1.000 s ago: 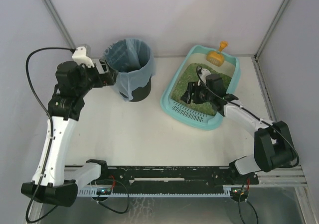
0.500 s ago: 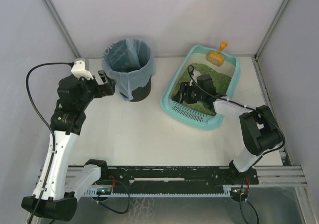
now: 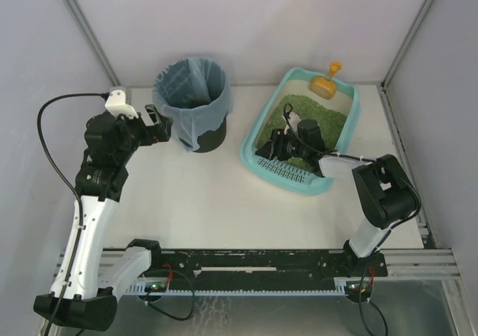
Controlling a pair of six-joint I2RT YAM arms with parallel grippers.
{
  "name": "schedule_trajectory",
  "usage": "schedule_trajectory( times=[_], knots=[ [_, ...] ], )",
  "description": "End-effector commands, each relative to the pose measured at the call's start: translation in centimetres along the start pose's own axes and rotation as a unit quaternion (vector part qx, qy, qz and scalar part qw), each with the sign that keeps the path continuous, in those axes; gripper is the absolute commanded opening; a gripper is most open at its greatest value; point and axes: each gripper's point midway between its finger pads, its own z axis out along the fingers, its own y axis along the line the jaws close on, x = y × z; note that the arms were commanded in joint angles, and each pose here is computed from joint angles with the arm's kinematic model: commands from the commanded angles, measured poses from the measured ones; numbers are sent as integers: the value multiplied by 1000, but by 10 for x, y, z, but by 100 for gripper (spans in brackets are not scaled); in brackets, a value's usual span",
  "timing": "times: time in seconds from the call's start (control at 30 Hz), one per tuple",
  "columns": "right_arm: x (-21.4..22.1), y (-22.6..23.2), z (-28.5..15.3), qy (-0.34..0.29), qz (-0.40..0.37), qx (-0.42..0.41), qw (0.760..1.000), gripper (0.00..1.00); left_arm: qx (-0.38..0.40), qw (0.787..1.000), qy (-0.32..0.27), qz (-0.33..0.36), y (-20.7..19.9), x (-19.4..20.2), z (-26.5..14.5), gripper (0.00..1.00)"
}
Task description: Clean the litter box
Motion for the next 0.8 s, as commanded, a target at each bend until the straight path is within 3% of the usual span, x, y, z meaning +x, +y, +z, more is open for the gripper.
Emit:
schedule_trajectory(
  times=[0.0, 0.43, 0.77],
  knots=[
    [38, 4, 0, 40, 0, -19, 999, 52, 12, 1000, -10, -3, -2, -3, 2, 97],
    [115, 16, -23, 63, 21, -45, 997, 49, 14, 1000, -2, -7, -2, 1, 5, 97],
    [170, 52, -33, 106, 3, -67, 992, 49, 11, 1000, -3, -9, 0, 1, 4, 97]
  ],
)
